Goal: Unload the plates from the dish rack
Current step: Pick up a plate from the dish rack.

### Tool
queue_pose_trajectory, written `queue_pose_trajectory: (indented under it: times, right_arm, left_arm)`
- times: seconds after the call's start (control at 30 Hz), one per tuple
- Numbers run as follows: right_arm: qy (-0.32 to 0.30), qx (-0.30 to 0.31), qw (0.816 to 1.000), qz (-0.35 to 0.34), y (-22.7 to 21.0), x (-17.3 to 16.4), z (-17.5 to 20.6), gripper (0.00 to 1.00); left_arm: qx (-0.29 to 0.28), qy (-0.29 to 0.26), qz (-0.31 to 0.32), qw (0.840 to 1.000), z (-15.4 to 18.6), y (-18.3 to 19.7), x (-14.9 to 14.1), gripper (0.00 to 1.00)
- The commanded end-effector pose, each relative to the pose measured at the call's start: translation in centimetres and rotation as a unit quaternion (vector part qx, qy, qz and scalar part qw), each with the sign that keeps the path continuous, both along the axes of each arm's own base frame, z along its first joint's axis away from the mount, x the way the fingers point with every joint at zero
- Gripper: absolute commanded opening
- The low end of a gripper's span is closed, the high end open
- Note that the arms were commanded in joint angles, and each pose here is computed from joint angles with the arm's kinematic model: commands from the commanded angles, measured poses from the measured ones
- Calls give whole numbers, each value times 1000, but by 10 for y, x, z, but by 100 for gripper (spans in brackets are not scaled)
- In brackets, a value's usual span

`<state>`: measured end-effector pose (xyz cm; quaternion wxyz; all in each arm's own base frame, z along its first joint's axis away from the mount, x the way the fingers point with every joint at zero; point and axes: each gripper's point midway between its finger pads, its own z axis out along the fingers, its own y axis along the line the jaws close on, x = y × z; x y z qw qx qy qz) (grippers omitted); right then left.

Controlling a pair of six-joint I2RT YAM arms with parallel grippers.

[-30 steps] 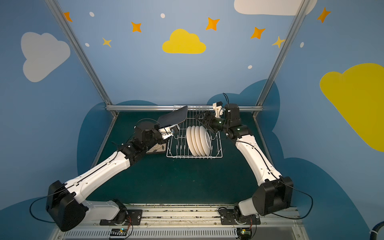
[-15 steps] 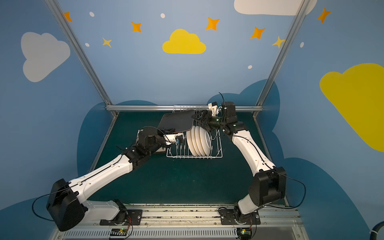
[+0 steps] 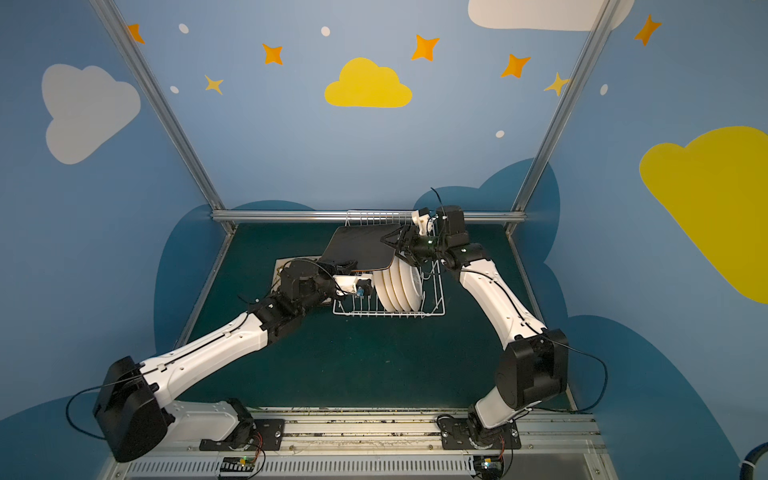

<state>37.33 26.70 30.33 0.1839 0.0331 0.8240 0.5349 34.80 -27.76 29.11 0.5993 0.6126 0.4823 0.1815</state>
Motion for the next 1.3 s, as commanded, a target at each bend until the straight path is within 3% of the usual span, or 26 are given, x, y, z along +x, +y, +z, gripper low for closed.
queue_pose_trajectory:
  times: [0.0,0.37,0.67,0.9,0.93,1.07,1.17,1.27]
  right_arm:
    - [8,-9,1000,-3,5,3,-6,58]
    - [34,-8,999,-3,17,6,-20,37]
    - [35,0,999,1,20,7,-17,15]
    - [25,14,1000,4,20,5,-9,0]
    - [25,17,1000,3,19,5,-7,0]
    - [19,41,999,-2,17,7,1,0]
    - [13,62,998,-5,15,11,10,0]
    - [7,80,997,-11,12,17,19,0]
  left_arm:
    - [-81,-127,-9,989,87,0,-7,3]
    - [-78,-122,-14,989,80,-4,-11,3]
    - [-76,-119,-11,990,76,-3,-10,3]
    - [-77,-119,1,990,72,-1,-7,17]
    - [-79,-116,5,990,71,1,-6,20]
    - [-87,-111,19,990,71,4,-4,51]
    - [-96,-103,31,990,69,8,-3,66]
    - [-98,-96,37,990,64,11,-3,96]
